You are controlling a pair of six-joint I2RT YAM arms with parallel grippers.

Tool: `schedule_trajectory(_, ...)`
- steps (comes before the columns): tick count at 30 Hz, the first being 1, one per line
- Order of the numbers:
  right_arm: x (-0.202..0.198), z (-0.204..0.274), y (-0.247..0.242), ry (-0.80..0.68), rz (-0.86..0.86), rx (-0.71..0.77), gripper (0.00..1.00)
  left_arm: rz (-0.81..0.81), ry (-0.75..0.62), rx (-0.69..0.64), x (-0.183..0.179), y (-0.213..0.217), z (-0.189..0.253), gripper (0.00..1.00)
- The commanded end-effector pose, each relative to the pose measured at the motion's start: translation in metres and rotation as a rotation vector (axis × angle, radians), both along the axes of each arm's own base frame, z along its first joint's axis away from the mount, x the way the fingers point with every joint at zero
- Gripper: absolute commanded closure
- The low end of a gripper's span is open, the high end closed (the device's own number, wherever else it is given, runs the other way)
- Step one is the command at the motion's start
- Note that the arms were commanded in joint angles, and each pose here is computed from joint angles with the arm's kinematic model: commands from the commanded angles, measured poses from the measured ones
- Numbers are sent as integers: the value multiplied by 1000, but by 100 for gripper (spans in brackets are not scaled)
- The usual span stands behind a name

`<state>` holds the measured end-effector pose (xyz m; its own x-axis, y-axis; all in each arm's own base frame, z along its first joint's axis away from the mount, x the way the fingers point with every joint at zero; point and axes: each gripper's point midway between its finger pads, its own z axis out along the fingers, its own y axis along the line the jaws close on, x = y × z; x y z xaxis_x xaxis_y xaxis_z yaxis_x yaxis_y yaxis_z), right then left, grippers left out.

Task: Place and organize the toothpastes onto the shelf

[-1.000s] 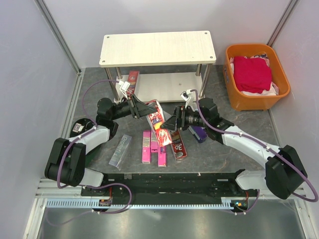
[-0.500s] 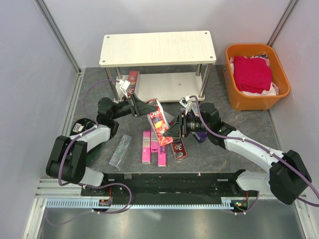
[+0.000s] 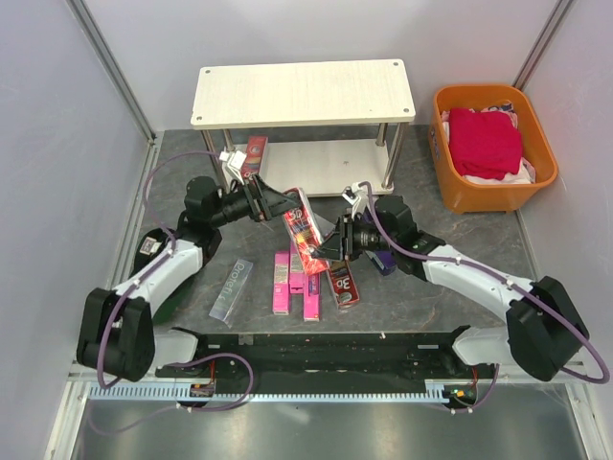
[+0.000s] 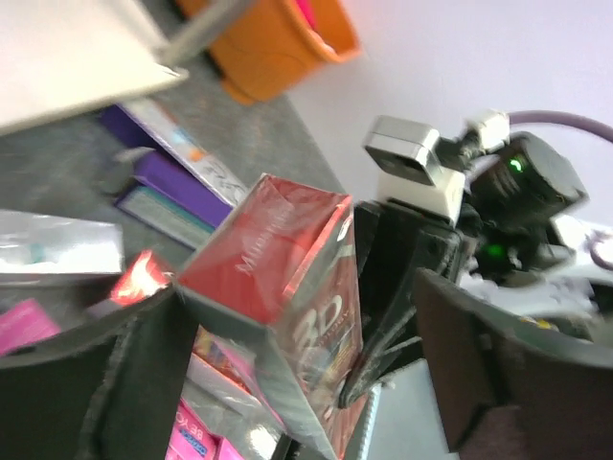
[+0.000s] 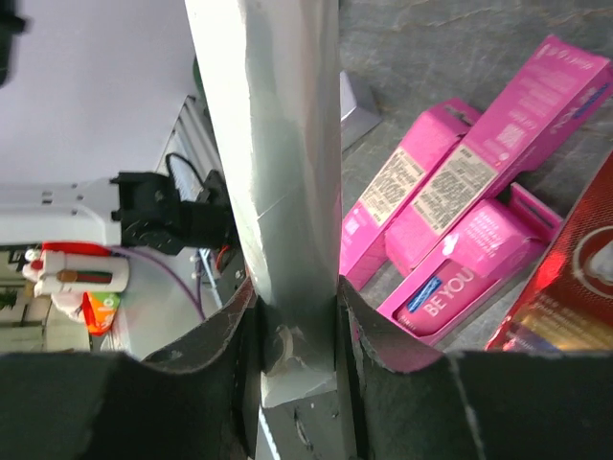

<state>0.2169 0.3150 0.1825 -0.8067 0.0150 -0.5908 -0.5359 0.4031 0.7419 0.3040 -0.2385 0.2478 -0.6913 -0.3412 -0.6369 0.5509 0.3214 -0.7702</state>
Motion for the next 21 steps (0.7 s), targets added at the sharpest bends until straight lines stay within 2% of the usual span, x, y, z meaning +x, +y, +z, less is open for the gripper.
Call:
schedule_trajectory(1,30,24,10,-92,-48,30,84,241,41,256,28,35,-20,0)
schedule_trajectory(5,50,11,14,-72,-70,0,85,349,64,352,31,56,-27,0)
schedule_trajectory(10,77,11,25,-59,-95,27,86,581,90,441,31,97,-36,0)
schedule_trajectory(15,115,11,38,-23,-139,60,87,711,34,448,19,123,-16,0)
schedule_trajectory(21,159,11,56,5,-191,83,87,751,-37,429,4,133,4,0)
